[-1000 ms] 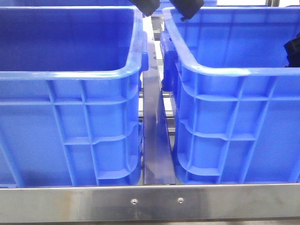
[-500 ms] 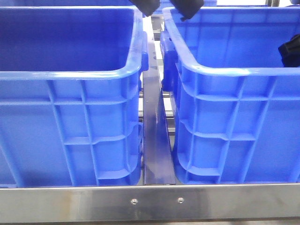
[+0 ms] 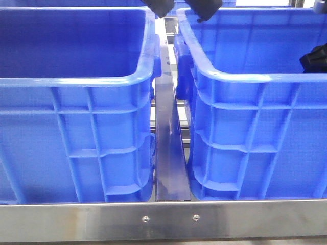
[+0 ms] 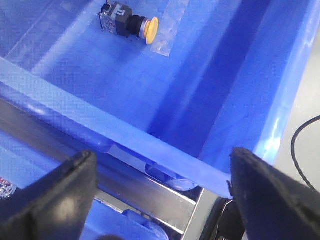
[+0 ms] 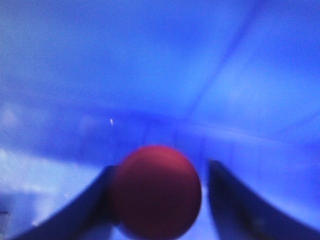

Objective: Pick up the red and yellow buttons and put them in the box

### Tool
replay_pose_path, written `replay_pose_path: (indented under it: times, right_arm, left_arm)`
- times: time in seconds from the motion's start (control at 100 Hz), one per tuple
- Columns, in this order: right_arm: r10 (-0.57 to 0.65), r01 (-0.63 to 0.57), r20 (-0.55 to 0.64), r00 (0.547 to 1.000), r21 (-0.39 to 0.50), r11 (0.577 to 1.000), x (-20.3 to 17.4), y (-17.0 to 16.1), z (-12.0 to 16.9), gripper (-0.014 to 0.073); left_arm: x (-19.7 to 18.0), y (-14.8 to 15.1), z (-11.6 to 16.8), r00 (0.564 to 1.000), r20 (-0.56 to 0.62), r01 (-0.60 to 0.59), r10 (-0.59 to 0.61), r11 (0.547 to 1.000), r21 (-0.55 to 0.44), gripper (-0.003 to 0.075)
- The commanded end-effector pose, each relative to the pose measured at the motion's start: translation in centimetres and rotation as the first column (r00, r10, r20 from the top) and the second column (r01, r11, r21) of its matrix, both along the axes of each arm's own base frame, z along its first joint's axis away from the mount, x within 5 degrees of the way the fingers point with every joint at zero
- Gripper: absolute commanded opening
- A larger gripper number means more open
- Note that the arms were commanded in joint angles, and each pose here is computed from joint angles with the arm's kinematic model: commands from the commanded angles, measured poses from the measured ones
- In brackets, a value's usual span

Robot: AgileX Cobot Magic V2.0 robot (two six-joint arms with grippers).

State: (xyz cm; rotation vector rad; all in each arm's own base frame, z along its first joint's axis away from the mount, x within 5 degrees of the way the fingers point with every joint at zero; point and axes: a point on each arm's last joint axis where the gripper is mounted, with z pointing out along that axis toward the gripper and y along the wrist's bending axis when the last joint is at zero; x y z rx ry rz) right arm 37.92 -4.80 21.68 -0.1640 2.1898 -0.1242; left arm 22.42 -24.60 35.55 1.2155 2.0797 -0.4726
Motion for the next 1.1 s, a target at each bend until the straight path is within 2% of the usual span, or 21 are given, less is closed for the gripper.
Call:
replay_pose_path:
  times: [0.0,0.18,0.44,0.6,0.68,0.73,0.85,0.96,1.06,1.09]
  right_arm:
    - [-0.022,0.022,0.068,0.997,-0.010,1.000,-0.2,-0.4,2.3,0.0479]
    - [-0.014,0.015,0.079,0.997,-0.007,1.000,-0.4,-0.3,2.8,0.0479]
    - [-0.003,0.005,0.158,0.987,-0.010,1.000,-2.1,0.1,6.0,0.0479]
    - [-0.031,0.026,0.188,0.982,0.026,0.999,-4.7,0.5,7.1,0.0477]
    - [-0.037,0.031,0.187,0.982,0.032,0.999,-6.2,0.7,7.1,0.0465]
    - [-0.030,0.019,0.190,0.981,0.056,0.998,-7.3,1.1,7.2,0.0426]
    - [0.008,-0.033,0.212,0.977,0.117,0.993,-10.3,2.2,7.7,0.0215]
    - [0.037,-0.070,0.244,0.969,0.128,0.989,-12.7,2.9,8.2,0.0031]
    - [0.079,-0.121,0.282,0.956,0.135,0.983,-14.6,3.7,8.9,-0.0074]
    - [0.092,-0.137,0.299,0.950,0.134,0.981,-15.2,3.9,9.2,-0.0066]
  left_arm:
    - [-0.7,0.2,2.8,0.997,0.074,0.000,0.007,0.995,-0.102,0.0512]
    - [-0.7,0.2,2.9,0.997,0.075,0.000,0.008,0.995,-0.103,0.0512]
    - [-0.7,0.5,3.6,0.994,0.100,-0.018,0.033,0.990,-0.142,0.0512]
    - [0.2,1.3,4.3,0.981,0.117,-0.126,0.152,0.970,-0.206,0.0508]
    - [0.6,1.8,4.3,0.969,0.127,-0.183,0.210,0.963,-0.198,0.0484]
    - [0.7,2.3,4.3,0.961,0.136,-0.219,0.243,0.961,-0.169,0.0460]
    - [0.6,3.9,4.5,0.927,0.157,-0.324,0.340,0.939,-0.116,0.0366]
    - [0.2,5.3,4.9,0.903,0.181,-0.371,0.389,0.920,-0.129,0.0199]
    - [0.1,6.5,4.8,0.892,0.179,-0.389,0.415,0.907,-0.163,0.0031]
    - [0.0,7.0,4.8,0.888,0.168,-0.399,0.428,0.899,-0.182,-0.0023]
